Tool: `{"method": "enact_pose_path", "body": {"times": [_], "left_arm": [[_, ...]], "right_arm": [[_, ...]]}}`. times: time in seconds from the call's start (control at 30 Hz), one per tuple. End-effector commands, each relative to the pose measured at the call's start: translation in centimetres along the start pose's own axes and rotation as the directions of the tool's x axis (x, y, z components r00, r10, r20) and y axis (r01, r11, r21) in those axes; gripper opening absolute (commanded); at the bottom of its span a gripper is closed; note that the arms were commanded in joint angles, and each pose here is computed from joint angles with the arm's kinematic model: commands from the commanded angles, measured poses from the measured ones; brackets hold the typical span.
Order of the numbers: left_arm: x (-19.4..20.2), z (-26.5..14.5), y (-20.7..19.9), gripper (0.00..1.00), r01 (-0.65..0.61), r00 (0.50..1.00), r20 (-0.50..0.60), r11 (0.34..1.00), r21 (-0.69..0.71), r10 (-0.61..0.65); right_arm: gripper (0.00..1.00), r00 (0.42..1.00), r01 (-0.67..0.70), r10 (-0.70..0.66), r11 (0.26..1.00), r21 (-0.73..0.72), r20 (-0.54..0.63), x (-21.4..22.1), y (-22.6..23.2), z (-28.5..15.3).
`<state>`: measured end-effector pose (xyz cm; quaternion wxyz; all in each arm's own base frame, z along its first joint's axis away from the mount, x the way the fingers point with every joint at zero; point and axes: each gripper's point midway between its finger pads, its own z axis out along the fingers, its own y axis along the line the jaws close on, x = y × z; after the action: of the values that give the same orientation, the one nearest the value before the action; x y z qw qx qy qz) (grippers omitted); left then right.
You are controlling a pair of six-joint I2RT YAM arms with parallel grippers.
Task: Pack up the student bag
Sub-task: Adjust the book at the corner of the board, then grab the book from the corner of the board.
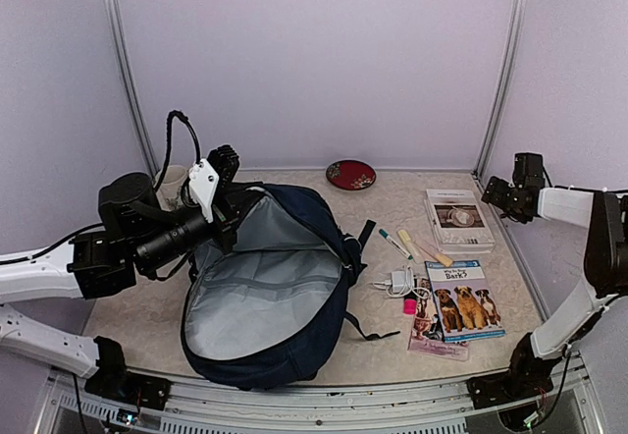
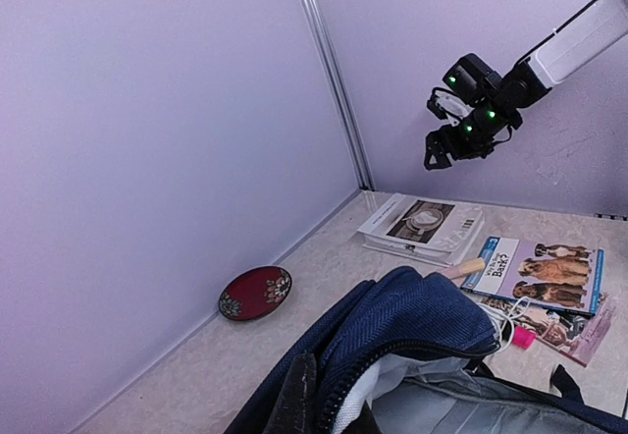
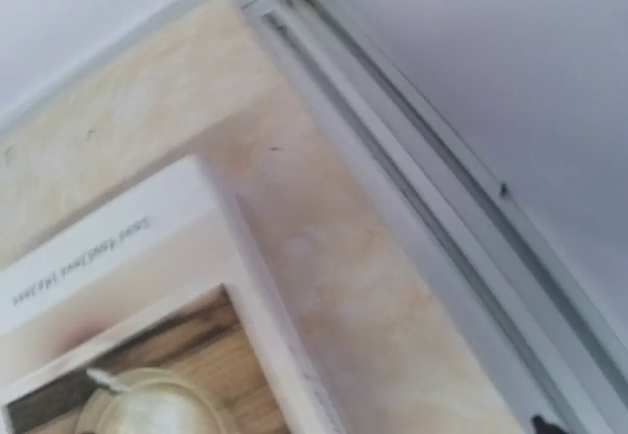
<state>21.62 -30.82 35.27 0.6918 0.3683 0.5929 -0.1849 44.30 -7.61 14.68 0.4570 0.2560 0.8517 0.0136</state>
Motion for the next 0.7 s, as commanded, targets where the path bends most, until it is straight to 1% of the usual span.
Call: {"method": "enact_pose_path", "body": {"times": [0.0,0.1,0.17,0.23,0.3,0.37,0.43,0.5,0.67], "left_arm": [[-2.8,0.3,2.2,0.0,0.053,0.996,0.074,0.998,-0.044,-0.049],[-2.7,0.3,2.6,0.0,0.061,0.995,0.076,0.997,-0.051,-0.057],[-2.7,0.2,2.7,0.0,0.067,0.995,0.082,0.996,-0.054,-0.063],[-2.6,0.1,2.8,0.0,0.068,0.994,0.085,0.996,-0.054,-0.063],[-2.5,0.1,2.9,0.0,0.066,0.995,0.079,0.996,-0.055,-0.062],[-2.3,0.0,3.0,0.0,0.063,0.996,0.074,0.996,-0.056,-0.059],[-2.2,-0.1,3.1,0.0,0.064,0.995,0.074,0.996,-0.056,-0.06],[-2.0,-0.2,3.2,0.0,0.068,0.995,0.077,0.996,-0.055,-0.064],[-1.8,-0.3,3.3,0.0,0.071,0.995,0.081,0.996,-0.054,-0.067]], "right_arm": [[0.89,0.894,0.432,-0.429,0.902,-0.003,-0.125,1.2,6.8,1.1],[0.8,0.741,0.654,-0.628,0.755,0.043,-0.238,4.5,9.9,2.6],[0.7,0.636,0.759,-0.716,0.648,0.065,-0.287,6.5,11.4,3.6],[0.68,0.545,0.829,-0.768,0.554,0.078,-0.336,8.0,12.5,4.6],[0.69,0.473,0.871,-0.789,0.486,0.072,-0.391,9.9,12.9,5.5],[0.69,0.425,0.897,-0.798,0.436,0.079,-0.426,11.0,13.0,6.0],[0.69,0.403,0.911,-0.802,0.398,0.109,-0.442,11.4,12.7,6.3],[0.66,0.385,0.921,-0.803,0.363,0.14,-0.455,11.5,12.2,6.6],[0.61,0.309,0.951,-0.805,0.245,0.19,-0.506,11.8,11.2,7.3]]}}
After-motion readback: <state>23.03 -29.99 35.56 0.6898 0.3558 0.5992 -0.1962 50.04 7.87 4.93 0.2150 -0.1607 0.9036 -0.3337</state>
